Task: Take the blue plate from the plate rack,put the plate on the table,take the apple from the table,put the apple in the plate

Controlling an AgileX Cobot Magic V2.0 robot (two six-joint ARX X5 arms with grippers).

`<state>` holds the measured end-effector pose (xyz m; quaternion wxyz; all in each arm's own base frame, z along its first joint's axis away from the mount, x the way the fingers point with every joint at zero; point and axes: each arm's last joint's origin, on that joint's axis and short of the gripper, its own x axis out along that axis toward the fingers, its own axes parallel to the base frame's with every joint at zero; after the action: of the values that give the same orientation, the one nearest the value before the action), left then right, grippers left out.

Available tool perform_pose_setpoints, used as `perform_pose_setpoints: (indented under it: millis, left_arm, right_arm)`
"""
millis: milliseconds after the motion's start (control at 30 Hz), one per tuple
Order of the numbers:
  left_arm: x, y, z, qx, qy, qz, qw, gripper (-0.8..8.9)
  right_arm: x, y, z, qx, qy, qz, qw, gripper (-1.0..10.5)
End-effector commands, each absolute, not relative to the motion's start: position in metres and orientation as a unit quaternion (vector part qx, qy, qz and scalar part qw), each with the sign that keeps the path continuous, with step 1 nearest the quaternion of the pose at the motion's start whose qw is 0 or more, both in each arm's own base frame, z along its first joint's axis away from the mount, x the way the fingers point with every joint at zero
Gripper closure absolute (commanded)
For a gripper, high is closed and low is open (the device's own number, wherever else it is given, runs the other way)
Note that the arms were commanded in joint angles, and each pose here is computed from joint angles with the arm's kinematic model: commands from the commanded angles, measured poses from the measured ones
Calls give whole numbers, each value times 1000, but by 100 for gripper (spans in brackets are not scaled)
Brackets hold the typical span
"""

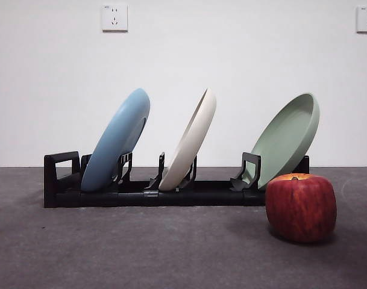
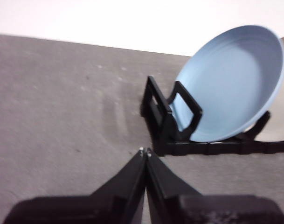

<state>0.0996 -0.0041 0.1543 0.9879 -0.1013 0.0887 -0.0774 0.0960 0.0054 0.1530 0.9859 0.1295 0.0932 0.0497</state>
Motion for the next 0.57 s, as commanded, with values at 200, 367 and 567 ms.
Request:
perform_pose_setpoints:
  millis: [200, 367, 567]
  left_arm:
    - [96, -4, 191, -154, 107, -74, 979, 820]
    - [103, -5, 227, -157, 120, -96, 975, 820]
    - [126, -9, 269, -168, 181, -154, 957, 820]
  right_arm:
    - [92, 6, 194, 188, 110, 46, 975, 958]
    - [98, 6, 231, 184, 134, 43, 973, 958]
    - [115, 8, 275, 145, 190, 68, 969, 957]
